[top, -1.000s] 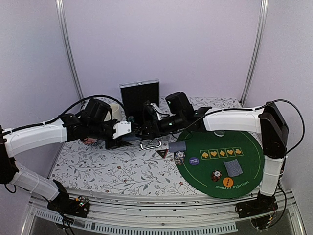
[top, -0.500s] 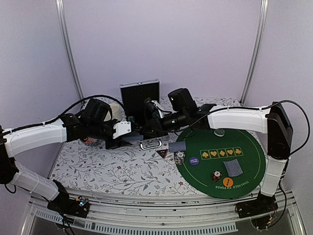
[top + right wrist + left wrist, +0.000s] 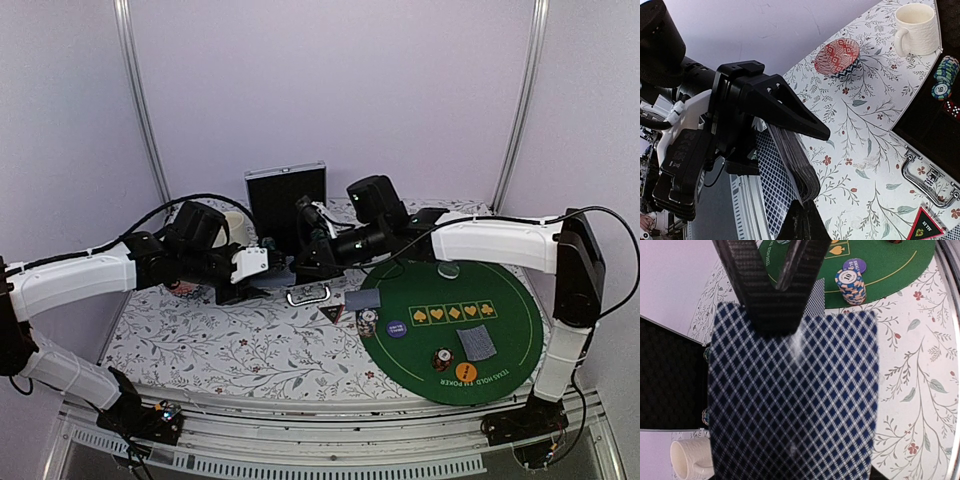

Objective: Distribute texas hold em gaming equipment
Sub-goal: Pick up the poker card from the face-down deck piles.

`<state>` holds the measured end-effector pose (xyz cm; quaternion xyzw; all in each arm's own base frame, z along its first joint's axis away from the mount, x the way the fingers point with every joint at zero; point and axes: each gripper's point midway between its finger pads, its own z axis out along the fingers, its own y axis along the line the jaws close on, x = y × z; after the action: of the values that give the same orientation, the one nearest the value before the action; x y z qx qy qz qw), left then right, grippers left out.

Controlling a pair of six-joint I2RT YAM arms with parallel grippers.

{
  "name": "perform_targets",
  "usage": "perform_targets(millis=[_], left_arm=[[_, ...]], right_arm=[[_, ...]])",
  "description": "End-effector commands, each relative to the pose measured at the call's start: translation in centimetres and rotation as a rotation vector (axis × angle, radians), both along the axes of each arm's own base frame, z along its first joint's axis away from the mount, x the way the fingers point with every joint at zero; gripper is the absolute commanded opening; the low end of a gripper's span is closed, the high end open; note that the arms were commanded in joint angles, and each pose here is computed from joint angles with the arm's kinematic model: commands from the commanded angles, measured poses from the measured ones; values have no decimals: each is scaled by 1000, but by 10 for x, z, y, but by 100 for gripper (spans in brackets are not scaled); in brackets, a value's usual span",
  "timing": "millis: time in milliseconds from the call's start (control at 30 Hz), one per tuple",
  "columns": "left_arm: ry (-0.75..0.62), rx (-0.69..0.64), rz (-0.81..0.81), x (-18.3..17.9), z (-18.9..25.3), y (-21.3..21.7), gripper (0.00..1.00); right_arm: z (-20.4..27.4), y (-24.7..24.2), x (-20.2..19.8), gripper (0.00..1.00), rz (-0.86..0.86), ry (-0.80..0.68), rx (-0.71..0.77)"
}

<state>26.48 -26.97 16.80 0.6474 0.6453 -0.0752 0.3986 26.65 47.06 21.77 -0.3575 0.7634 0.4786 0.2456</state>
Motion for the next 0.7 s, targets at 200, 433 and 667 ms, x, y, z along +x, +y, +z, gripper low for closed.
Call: perform_targets(millis=[200,433,667], left_arm=[[-30,-28,-26,-3,10,-6,49],[-26,-28,-26,-3,9,-7,49],[-25,-28,-26,-3,9,-6,49]], right_arm=[[54,-40,-4,2,-42,-109,18],[55,-90,7,2,-159,-124,-26],[36,-162,46,2,-379,-48,-91]])
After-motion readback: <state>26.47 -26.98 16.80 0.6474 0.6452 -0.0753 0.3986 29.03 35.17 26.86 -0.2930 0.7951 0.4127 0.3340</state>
